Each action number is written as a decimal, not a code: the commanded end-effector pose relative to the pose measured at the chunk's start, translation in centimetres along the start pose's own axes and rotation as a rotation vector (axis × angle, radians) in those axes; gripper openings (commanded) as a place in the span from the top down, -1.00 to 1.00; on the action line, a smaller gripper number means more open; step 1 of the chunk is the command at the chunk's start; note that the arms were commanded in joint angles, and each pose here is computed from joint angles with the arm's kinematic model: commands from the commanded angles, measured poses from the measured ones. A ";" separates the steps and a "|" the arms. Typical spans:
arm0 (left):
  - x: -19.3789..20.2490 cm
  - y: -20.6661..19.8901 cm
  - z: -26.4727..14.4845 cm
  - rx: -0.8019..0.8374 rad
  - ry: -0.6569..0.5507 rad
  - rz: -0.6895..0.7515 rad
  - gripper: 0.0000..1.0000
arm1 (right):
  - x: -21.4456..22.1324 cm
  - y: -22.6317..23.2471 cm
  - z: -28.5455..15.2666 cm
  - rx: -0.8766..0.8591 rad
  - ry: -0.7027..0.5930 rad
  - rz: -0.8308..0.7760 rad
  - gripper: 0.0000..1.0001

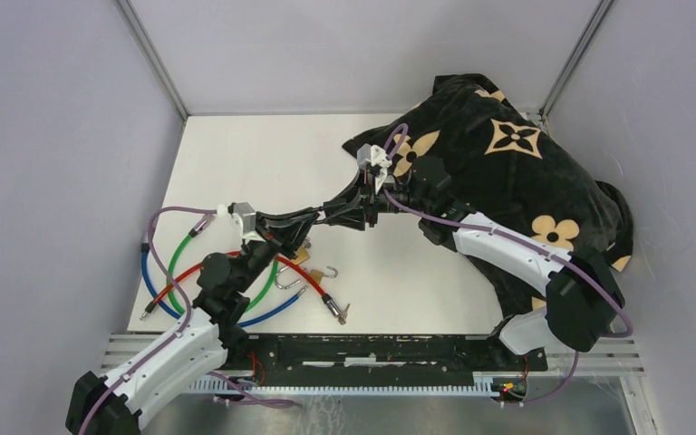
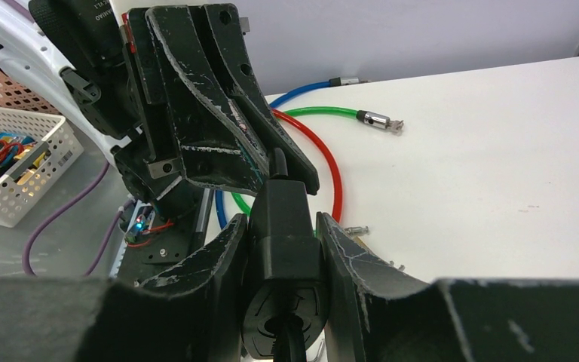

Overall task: Lock with the key
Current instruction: Lock the lock, then place the key at the center of the board.

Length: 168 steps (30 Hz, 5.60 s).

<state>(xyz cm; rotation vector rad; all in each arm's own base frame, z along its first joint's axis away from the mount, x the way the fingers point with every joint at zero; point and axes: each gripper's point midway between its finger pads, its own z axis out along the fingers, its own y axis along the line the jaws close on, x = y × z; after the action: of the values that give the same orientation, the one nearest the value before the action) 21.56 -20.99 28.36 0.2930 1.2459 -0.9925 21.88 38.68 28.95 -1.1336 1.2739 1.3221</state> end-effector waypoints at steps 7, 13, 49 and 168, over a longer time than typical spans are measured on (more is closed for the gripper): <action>2.7 -12.9 -3.0 0.610 0.244 -0.114 0.96 | 1.7 5.6 3.5 -0.270 -0.025 -0.144 1.00; 1.0 -13.5 -2.9 0.642 0.203 -0.081 0.96 | 2.5 5.7 3.0 -0.283 -0.025 -0.182 1.00; 2.6 -15.2 -3.2 0.705 0.269 -0.131 0.97 | 2.8 4.9 4.9 -0.254 -0.022 -0.196 1.00; -4.2 -4.3 -5.0 0.278 -0.058 0.128 0.96 | 1.2 -1.0 -11.5 0.124 0.085 -0.192 1.00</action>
<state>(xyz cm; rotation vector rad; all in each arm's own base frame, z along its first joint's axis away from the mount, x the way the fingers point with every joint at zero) 16.02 -18.85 27.98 0.5662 1.1732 -1.0836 20.66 29.81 27.66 -1.2745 1.2135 1.1647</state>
